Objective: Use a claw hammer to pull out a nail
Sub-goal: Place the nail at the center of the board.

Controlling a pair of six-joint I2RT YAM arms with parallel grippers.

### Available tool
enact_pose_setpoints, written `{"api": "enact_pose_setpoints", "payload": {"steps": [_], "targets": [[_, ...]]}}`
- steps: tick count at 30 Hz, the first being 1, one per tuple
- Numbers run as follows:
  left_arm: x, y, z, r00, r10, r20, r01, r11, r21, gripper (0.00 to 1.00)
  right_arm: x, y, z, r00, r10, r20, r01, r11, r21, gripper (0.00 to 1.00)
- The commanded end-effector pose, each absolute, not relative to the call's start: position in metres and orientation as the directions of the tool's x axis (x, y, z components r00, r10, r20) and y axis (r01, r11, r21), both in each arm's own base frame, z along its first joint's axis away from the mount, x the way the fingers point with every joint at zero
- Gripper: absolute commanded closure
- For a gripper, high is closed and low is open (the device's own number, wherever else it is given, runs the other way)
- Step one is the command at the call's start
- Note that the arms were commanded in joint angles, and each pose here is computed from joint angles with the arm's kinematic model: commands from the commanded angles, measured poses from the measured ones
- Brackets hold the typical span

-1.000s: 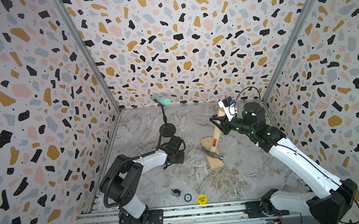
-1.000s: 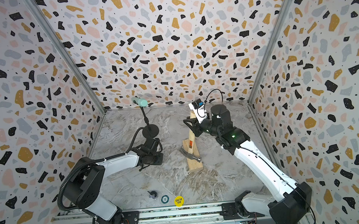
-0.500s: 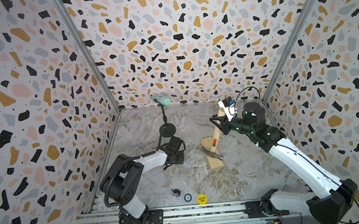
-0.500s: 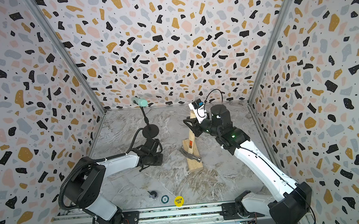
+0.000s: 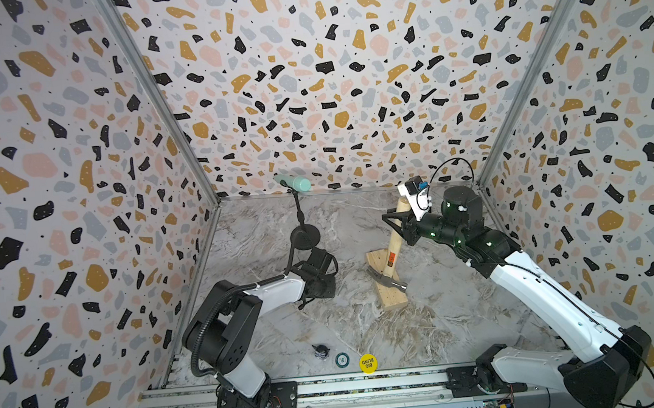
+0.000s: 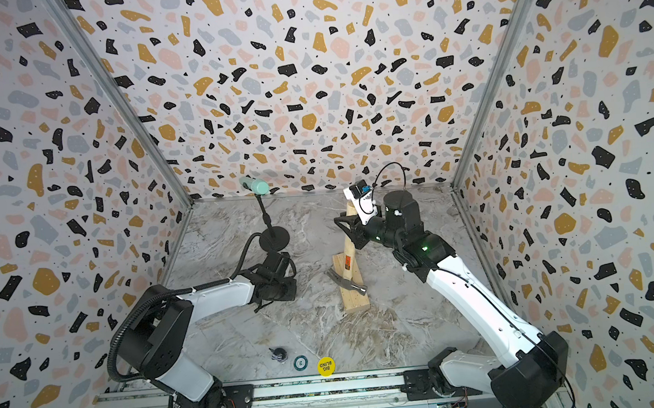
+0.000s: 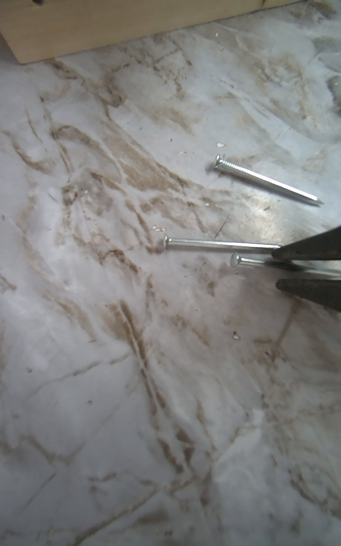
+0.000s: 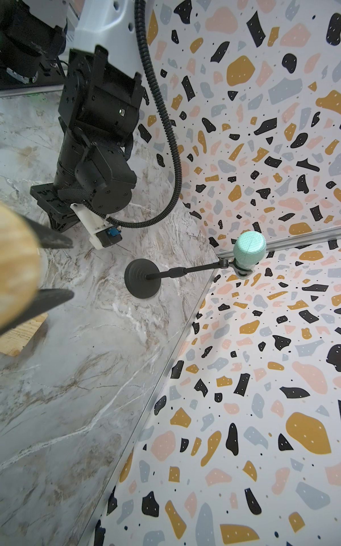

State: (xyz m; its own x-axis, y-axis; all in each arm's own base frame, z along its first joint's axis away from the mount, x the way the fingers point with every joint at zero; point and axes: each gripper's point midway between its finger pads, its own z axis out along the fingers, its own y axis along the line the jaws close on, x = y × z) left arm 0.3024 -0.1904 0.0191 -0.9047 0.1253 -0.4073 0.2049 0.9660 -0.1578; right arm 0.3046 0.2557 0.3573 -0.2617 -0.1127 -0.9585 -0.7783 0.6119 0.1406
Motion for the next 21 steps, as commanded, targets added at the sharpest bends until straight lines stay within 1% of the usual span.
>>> {"api": "enact_pose_setpoints", "payload": {"steps": [1, 12, 21], "targets": [[0.294, -0.180, 0.007, -0.921, 0.125, -0.370, 0.183, 0.975, -0.125, 0.88, 0.290, 0.251, 0.432, -0.085, -0.002, -0.996, -0.804, 0.590, 0.067, 1.00], [0.297, -0.182, 0.020, -0.912, 0.119, -0.393, 0.188, 0.972, -0.141, 0.88, 0.289, 0.250, 0.432, -0.083, -0.001, -0.997, -0.803, 0.593, 0.066, 1.00], [0.305, -0.194, 0.053, -0.882, 0.130, -0.454, 0.234, 0.955, -0.181, 0.78, 0.287, 0.250, 0.438, -0.075, 0.010, -0.997, -0.808, 0.586, 0.067, 1.00]]}}
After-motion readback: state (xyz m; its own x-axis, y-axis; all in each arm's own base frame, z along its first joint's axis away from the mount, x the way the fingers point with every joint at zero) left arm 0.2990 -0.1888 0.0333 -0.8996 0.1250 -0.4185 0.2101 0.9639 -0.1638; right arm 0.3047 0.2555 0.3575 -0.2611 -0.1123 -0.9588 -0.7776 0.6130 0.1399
